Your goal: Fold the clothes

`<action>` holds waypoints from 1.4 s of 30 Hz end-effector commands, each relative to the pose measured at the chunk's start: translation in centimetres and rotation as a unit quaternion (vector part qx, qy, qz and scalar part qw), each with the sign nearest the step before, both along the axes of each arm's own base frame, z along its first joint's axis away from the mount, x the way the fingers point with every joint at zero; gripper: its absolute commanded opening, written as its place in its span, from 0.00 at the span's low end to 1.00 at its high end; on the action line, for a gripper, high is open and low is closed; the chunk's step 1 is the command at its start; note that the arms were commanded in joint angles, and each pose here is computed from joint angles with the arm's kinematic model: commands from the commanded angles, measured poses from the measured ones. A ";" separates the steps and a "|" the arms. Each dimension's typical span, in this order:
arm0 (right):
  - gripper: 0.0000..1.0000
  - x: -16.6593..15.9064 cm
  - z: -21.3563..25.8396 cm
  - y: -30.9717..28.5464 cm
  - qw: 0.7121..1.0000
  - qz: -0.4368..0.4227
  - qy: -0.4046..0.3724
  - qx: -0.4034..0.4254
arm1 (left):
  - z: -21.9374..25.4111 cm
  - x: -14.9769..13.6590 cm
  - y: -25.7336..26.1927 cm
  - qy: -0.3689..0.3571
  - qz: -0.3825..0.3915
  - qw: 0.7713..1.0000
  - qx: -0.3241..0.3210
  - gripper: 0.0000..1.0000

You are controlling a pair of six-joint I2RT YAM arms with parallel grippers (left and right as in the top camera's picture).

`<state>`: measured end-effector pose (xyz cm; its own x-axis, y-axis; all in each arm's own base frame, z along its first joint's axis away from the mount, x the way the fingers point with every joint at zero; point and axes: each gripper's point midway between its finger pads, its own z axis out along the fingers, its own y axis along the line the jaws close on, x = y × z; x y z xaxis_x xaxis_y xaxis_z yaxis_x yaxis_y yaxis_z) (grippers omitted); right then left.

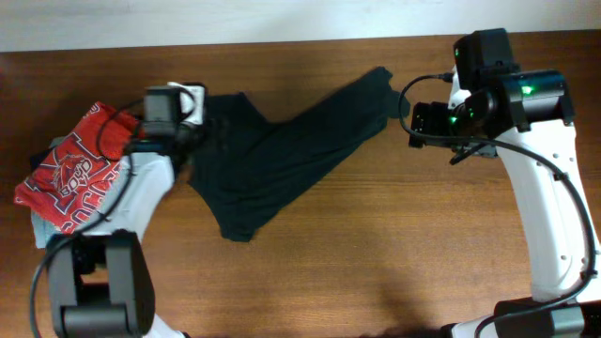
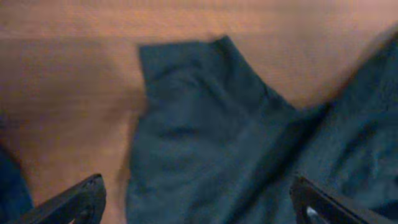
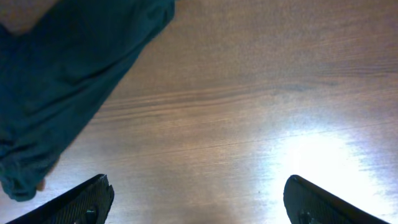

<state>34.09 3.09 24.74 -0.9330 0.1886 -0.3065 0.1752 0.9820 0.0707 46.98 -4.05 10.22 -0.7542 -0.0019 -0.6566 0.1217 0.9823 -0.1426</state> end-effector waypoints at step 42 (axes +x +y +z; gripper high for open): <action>0.88 -0.4 -1.1 -0.1 1.000 -0.004 0.015 -0.008 | -8.2 6.9 -3.5 0.052 -0.047 0.997 -0.023 0.20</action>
